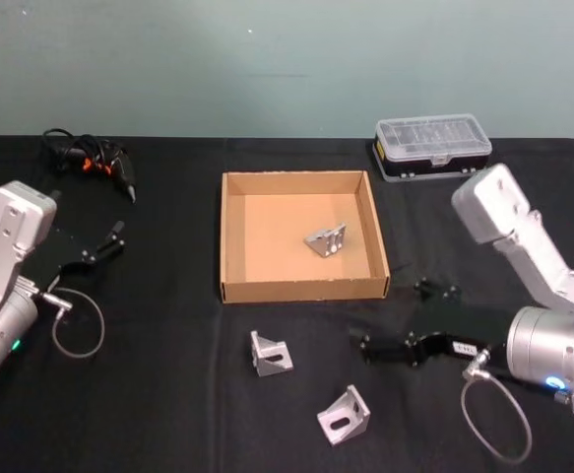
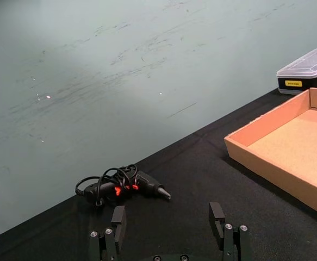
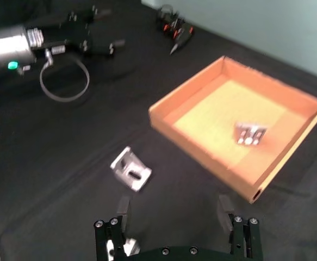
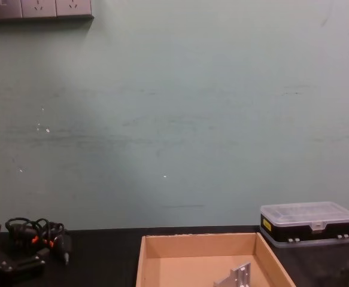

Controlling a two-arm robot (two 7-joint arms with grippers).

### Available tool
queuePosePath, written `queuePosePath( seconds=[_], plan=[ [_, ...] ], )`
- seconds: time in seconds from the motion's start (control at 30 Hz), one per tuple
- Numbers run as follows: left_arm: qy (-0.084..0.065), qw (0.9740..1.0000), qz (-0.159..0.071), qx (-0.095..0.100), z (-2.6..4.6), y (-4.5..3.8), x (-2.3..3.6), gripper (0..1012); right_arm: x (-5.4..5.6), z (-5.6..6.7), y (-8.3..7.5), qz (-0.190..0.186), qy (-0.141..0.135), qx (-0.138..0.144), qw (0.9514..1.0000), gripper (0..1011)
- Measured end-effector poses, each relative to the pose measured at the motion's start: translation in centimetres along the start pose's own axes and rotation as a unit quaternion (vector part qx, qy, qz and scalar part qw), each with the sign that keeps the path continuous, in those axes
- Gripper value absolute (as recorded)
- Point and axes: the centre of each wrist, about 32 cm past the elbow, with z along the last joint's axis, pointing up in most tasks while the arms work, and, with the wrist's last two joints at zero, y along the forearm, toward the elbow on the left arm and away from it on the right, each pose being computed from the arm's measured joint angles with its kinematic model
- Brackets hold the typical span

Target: Use one hand to pick up the angle iron from the table and place it into the box.

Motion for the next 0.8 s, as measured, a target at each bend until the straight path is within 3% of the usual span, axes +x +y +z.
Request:
queuePosePath(
  seconds=[0.37, 0.8],
  plan=[
    [0.000, 1.0000, 0.000, 0.000, 0.00, 0.00, 0.00, 1000, -1.2, -1.4, 0.9, 0.015, 0.013, -0.049, 0.9986, 1002],
    [0.000, 1.0000, 0.000, 0.000, 0.00, 0.00, 0.00, 1000, -2.4, -2.4, 1.5, 0.021, 0.025, -0.079, 0.9964, 1002]
  ],
)
